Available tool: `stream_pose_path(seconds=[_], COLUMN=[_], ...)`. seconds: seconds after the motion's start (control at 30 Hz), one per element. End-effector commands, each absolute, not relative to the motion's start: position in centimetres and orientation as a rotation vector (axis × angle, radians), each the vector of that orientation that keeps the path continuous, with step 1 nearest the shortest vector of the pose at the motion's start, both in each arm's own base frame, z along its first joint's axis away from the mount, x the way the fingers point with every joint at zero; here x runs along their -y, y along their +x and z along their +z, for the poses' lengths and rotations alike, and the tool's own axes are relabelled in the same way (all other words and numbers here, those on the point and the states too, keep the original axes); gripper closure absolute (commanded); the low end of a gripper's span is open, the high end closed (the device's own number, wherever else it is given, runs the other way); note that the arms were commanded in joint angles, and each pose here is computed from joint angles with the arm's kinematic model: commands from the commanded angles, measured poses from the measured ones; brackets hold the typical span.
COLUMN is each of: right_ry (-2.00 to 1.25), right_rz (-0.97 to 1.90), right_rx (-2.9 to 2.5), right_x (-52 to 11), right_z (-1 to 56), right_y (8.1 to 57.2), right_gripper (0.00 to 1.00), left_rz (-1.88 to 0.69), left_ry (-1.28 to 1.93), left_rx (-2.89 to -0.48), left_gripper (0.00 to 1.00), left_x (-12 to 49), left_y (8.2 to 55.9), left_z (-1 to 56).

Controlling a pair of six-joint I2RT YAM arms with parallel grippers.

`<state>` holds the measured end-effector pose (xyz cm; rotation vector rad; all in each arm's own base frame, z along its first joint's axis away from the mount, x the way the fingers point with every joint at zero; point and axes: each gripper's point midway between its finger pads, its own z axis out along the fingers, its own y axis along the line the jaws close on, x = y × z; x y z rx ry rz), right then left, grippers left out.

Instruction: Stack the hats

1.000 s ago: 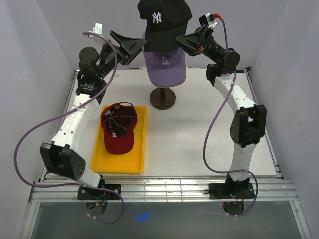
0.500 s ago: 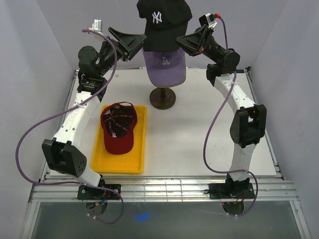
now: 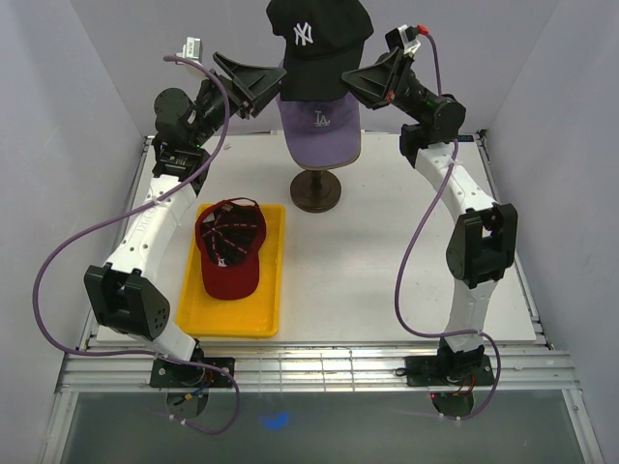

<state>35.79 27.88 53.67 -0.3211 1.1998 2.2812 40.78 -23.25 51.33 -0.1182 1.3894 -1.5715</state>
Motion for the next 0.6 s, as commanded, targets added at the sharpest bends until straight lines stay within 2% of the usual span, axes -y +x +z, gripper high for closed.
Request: stream_pose_path(seconds=[0.0,0.4,0.57], right_ry=[-0.321,-0.325,-0.312], right_rz=[2.575,2.571,2.568], right_rx=[-1.212,-1.224,-1.257], right_x=[-25.9,-26.0,-26.1], right_z=[58.4,58.1,57.1], right_y=[29.9,29.7,30.0], right_gripper=[0.92,0.92,0.92], left_rz=[-1.593,-1.603,-1.617], left_ry=[-0.03,-0.014,-0.004], left_rx=[-1.332,-1.333,-1.321], left_gripper=[0.11,0.12,0.21], left_x=[23.5,23.6,23.7], left_y=[38.9,38.8,38.4], left_z=[53.6,53.8,54.1])
